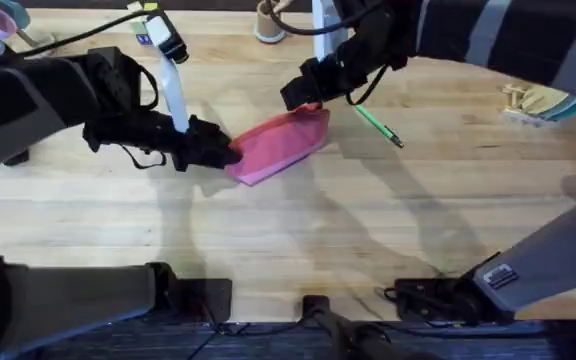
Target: Unzip the bag, pick up the pens from the table one at a time and place them inside, then zip the bag closed.
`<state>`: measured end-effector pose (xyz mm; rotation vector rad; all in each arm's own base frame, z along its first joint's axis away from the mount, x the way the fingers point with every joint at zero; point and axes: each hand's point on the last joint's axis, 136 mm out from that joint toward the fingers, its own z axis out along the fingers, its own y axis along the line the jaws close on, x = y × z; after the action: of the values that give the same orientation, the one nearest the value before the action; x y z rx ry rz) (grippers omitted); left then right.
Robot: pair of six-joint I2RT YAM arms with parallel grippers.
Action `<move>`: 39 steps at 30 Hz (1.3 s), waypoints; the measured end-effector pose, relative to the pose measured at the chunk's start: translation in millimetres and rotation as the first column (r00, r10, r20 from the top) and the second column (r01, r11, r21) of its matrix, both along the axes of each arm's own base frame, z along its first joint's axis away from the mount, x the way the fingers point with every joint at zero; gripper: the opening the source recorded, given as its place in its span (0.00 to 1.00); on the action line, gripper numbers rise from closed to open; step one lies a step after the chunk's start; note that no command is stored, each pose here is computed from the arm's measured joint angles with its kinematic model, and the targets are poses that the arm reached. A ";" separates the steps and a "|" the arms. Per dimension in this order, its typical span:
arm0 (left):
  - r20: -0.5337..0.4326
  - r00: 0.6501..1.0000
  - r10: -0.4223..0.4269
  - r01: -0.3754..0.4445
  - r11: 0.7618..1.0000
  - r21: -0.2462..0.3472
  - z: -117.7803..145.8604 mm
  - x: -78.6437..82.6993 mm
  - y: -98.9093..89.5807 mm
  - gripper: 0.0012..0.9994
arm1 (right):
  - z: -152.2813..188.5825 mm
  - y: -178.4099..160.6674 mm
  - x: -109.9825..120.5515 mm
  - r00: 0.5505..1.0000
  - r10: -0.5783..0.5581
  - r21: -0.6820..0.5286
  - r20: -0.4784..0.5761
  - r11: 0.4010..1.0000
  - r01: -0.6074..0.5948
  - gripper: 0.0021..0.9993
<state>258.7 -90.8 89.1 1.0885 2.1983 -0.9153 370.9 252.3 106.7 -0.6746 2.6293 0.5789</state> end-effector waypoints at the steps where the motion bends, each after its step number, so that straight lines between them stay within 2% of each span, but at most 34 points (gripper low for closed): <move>1: 0.000 1.000 0.000 0.000 1.000 0.000 -0.1 0.0 0.0 0.04 | -0.1 -0.5 0.4 1.000 -0.002 -0.002 0.001 1.000 0.002 0.42; 7: 0.000 1.000 0.000 0.000 1.000 0.001 -0.1 0.0 0.2 0.04 | -3.5 -7.2 -0.8 1.000 -0.016 -0.030 -0.010 0.999 0.015 0.16; 11: 0.000 1.000 0.000 0.000 1.000 0.001 -0.2 0.0 0.2 0.04 | -6.0 -10.0 -5.5 0.999 -0.013 -0.044 -0.029 0.999 0.011 0.14; 15: 0.000 1.000 0.000 0.000 1.000 0.001 -0.1 0.0 0.2 0.04 | -7.2 -10.7 -8.9 0.999 -0.008 -0.048 -0.043 0.999 0.005 0.22; 19: 0.000 1.000 0.001 -0.001 1.000 0.000 -0.1 0.0 0.2 0.04 | -6.4 -6.8 -12.9 0.998 0.007 -0.028 -0.059 1.000 -0.008 0.40; 21: 0.000 1.000 0.001 -0.001 1.000 0.000 -0.1 0.0 0.2 0.04 | -5.4 -4.6 -14.5 0.998 0.015 -0.014 -0.065 1.000 -0.016 0.41; 27: 0.000 1.000 0.001 -0.001 1.000 0.001 -0.1 0.0 0.3 0.04 | -5.9 -4.2 -18.5 0.996 0.039 -0.010 -0.075 0.999 -0.040 0.20; 28: 0.001 1.000 0.001 -0.001 1.000 0.001 -0.1 0.2 0.4 0.04 | -6.1 -3.9 -20.1 0.996 0.053 -0.010 -0.076 0.999 -0.053 0.10; 29: 0.001 1.000 0.001 -0.001 1.000 0.001 0.0 0.3 0.4 0.04 | -6.0 -2.3 -23.1 0.994 0.063 -0.004 -0.085 0.998 -0.063 0.05; 39: 0.001 1.000 0.001 -0.001 1.000 0.001 0.0 0.2 0.4 0.04 | -2.1 4.6 -26.0 0.993 0.098 -0.003 -0.072 0.995 -0.098 0.03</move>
<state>258.9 -90.4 89.1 1.0878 2.1983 -0.9138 344.9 256.8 104.5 -0.8031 2.6767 0.6341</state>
